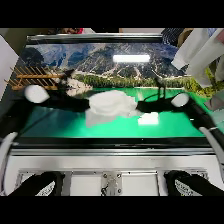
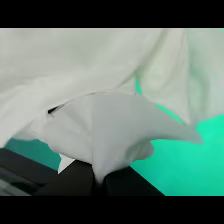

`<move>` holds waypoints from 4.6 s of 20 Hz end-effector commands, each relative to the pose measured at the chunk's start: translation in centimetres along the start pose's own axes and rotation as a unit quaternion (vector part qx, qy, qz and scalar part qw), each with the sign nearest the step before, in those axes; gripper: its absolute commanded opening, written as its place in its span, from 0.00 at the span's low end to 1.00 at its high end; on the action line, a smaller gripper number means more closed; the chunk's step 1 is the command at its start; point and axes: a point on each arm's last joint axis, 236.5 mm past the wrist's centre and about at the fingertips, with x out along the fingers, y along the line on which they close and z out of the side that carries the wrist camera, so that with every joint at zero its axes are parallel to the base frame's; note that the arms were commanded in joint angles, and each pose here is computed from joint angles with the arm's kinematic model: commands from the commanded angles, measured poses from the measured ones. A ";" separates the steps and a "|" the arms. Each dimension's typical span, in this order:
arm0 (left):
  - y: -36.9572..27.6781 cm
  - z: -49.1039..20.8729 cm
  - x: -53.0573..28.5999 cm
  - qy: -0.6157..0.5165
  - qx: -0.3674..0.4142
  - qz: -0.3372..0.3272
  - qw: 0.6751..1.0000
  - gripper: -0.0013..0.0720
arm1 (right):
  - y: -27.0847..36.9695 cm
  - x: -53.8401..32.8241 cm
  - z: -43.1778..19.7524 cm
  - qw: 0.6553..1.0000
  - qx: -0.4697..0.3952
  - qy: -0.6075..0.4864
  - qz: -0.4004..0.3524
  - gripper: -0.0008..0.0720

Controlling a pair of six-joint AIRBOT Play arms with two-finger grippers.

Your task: Fold the clothes and pants, and hang the long-sleeved shirts on hangers.

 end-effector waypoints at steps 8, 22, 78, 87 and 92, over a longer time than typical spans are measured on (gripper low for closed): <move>-18.4 3.5 -37.4 -0.488 0.170 -0.119 0.848 0.03 | 19.0 -38.1 5.9 0.896 -0.154 -0.413 0.061 0.02; -3.9 16.1 -15.4 -0.274 0.078 0.035 0.958 0.03 | 4.9 -18.9 5.1 0.991 0.010 -0.121 -0.056 0.02; 17.1 -4.1 7.6 0.059 -0.188 0.096 0.976 0.03 | -22.4 3.3 -1.1 0.931 0.331 -0.082 -0.130 0.84; 8.6 10.7 -12.9 -0.223 -0.052 0.092 0.969 0.03 | -12.5 -12.6 9.7 0.969 0.107 -0.182 -0.127 0.02; -7.7 9.6 -34.2 -0.481 0.108 0.059 0.868 0.03 | 5.4 -34.5 12.4 0.899 -0.063 -0.425 -0.088 0.02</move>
